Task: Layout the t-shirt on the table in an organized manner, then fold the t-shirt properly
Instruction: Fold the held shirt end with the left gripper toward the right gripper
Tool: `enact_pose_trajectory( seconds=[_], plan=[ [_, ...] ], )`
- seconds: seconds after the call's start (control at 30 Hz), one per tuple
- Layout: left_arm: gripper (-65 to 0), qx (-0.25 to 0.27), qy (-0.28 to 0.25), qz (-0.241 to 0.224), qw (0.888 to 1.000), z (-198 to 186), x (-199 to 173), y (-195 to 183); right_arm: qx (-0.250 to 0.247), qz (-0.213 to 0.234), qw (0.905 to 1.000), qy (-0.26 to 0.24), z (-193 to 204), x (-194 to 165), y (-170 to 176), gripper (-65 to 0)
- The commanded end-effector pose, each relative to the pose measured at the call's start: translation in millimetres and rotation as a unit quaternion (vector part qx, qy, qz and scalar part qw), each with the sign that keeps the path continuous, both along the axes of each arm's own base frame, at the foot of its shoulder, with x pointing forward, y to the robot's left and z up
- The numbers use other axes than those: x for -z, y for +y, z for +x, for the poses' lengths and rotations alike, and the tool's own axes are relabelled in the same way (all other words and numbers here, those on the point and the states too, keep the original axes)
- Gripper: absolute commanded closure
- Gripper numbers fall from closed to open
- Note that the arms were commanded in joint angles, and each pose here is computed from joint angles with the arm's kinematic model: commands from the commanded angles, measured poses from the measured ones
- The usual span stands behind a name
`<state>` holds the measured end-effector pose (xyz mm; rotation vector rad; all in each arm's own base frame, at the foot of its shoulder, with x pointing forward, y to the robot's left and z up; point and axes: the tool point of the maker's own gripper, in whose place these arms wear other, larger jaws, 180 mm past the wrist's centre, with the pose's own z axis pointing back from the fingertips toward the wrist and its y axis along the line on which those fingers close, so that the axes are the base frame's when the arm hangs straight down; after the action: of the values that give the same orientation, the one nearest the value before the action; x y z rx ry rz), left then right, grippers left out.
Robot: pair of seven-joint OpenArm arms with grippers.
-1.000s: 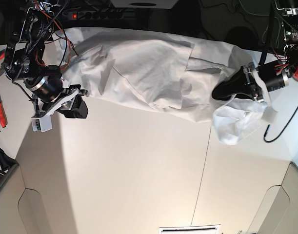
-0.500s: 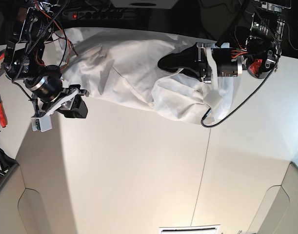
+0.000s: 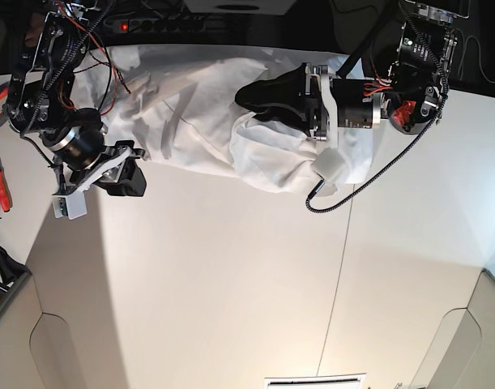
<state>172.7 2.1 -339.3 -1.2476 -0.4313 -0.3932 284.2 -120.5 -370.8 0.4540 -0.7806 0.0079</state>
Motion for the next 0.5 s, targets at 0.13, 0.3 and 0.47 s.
enact_pose_trajectory(
  seconds=[0.13,0.3,0.47],
  plan=[
    [-24.3,0.011,-0.132,0.005,0.991,10.8,-63.0,7.1,0.001,0.005,0.9996,-0.027,8.6,-13.3,0.2,-19.3],
    [-24.3,-0.092,-0.273,0.097,0.953,47.3,-107.1,50.9,0.000,0.005,0.9996,-0.027,8.5,-13.5,0.5,-19.3],
    [-26.8,-0.140,-0.254,0.194,0.937,63.1,-73.5,92.0,-0.002,0.005,0.9996,-0.029,8.5,-13.7,1.0,-19.3]
  ],
)
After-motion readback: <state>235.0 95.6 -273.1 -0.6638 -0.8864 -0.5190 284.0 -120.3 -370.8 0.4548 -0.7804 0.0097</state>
